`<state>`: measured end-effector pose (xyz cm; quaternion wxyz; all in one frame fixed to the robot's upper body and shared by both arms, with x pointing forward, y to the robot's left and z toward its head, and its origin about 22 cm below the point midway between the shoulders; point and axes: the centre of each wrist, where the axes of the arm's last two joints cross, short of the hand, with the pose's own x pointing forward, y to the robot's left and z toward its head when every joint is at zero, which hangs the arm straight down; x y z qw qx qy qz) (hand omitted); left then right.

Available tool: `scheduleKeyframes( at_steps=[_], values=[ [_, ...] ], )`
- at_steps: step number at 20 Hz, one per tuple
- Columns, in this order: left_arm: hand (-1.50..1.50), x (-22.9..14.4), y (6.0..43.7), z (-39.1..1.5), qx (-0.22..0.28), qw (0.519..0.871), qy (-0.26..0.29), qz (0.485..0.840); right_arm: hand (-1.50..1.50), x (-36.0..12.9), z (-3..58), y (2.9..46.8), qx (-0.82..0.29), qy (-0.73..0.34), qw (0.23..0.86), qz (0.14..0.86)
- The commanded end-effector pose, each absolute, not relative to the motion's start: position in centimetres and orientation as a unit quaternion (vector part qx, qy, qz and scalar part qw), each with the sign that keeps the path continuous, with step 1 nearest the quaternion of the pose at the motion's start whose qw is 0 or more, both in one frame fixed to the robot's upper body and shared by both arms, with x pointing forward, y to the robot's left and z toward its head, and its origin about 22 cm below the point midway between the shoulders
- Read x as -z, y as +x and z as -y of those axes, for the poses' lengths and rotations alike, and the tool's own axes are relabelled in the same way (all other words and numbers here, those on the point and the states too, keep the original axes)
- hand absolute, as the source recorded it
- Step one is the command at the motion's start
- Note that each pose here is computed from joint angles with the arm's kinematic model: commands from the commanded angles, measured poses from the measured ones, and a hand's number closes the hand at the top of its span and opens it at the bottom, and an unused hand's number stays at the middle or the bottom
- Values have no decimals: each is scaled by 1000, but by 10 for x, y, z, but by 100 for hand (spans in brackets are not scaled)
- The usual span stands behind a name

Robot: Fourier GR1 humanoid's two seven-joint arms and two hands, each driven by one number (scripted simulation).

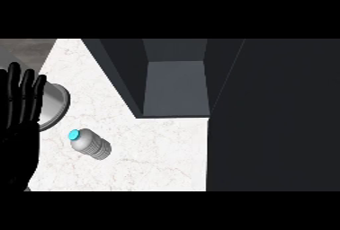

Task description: Pick up the bottled water, place it into the cabinet and close the cabinet

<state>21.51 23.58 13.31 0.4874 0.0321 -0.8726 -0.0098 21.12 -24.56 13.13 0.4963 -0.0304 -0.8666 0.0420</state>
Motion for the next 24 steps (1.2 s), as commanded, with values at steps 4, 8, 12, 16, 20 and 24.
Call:
scheduleKeyframes(
  at_steps=[4, 8, 12, 16, 20, 24],
  values=[
    [-150, -120, 237, -284, 39, 502, -83, 860, -150, -123, 252, 191, -17, -30, 509, 860],
    [-150, -99, 237, -298, 27, 580, -178, 795, -150, -122, 222, 177, -84, 105, 545, 827],
    [-150, -118, 239, -336, 24, 600, -197, 775, -150, -147, 222, 140, -93, 116, 551, 821],
    [-150, -136, 222, -357, 37, 608, -190, 770, -150, -142, 218, 111, -73, 128, 548, 823],
    [-150, -121, 230, -383, 38, 626, -148, 765, -150, -139, 228, 91, -79, 130, 551, 821],
    [-150, -115, 215, -382, 63, 657, -137, 738, -150, -147, 219, 77, -89, 120, 553, 820]
  ],
)
